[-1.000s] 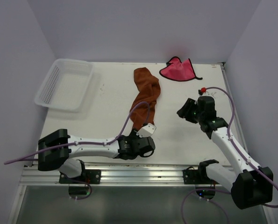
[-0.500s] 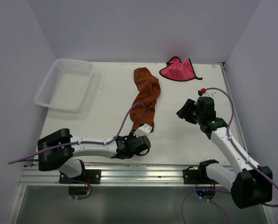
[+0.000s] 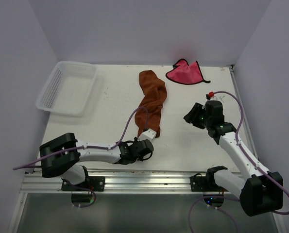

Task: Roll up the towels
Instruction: Flatten the towel

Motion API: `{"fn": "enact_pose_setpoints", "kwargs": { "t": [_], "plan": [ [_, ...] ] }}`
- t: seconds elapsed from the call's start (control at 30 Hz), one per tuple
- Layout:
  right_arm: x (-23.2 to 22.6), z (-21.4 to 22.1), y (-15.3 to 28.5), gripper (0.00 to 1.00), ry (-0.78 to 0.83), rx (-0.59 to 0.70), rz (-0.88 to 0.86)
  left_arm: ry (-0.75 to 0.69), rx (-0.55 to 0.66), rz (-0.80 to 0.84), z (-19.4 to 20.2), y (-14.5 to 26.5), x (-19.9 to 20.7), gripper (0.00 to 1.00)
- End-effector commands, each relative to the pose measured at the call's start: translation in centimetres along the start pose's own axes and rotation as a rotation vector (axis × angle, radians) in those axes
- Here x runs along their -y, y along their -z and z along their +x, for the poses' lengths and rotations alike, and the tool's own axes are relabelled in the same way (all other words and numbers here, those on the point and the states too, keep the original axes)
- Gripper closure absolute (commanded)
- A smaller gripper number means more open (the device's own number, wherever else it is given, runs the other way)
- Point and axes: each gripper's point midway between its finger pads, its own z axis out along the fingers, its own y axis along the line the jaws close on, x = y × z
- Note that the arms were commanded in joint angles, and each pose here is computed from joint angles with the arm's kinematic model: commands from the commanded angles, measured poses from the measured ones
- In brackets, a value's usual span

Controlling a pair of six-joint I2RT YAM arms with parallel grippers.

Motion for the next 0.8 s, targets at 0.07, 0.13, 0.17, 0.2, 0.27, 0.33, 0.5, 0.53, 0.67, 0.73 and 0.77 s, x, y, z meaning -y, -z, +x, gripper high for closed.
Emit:
{"fn": "enact_pose_setpoints", "kwargs": {
  "t": [0.07, 0.13, 0.17, 0.2, 0.27, 0.33, 0.5, 0.53, 0.67, 0.73, 0.77],
  "plan": [
    [-0.3, -0.4, -0.1, 0.48, -0.011, 0.017, -0.019, -0.009, -0.023, -0.015, 0.7, -0.6, -0.2, 0.92],
    [-0.3, -0.4, -0.1, 0.48, -0.011, 0.019, -0.02, 0.004, -0.025, -0.054, 0.4, -0.1, -0.9, 0.98],
    [-0.3, -0.4, -0.1, 0.48, -0.011, 0.017, -0.019, 0.01, -0.02, -0.062, 0.1, 0.2, -1.1, 0.99],
    [-0.2, -0.4, -0.1, 0.48, -0.011, 0.017, -0.019, 0.047, 0.02, -0.072, -1.3, 1.0, -1.2, 0.99],
    [-0.3, -0.4, -0.1, 0.48, -0.01, 0.02, -0.018, 0.077, 0.05, -0.092, -3.0, 2.6, -1.8, 1.0],
    [-0.2, -0.5, -0.1, 0.48, -0.011, 0.02, -0.017, 0.153, 0.131, -0.12, -5.6, 5.6, -3.2, 1.0],
    [-0.2, -0.5, -0.1, 0.45, -0.015, 0.017, -0.017, 0.39, 0.452, -0.116, -13.7, 15.9, -7.6, 1.0],
    [-0.2, -0.5, -0.2, 0.44, -0.019, 0.015, -0.015, 0.42, 0.496, -0.107, -14.5, 17.5, -8.3, 1.0],
    [-0.3, -0.6, -0.4, 0.42, -0.018, 0.008, -0.017, 0.544, 0.656, -0.103, -16.9, 24.0, -12.2, 1.0],
    [-0.7, -0.5, -0.5, 0.41, -0.02, -0.003, -0.036, 0.573, 0.69, -0.117, -16.8, 25.5, -13.7, 1.0],
    [-1.1, -0.6, -0.7, 0.41, -0.02, -0.004, -0.055, 0.582, 0.702, -0.122, -16.9, 26.1, -14.1, 1.0]
  ]
}}
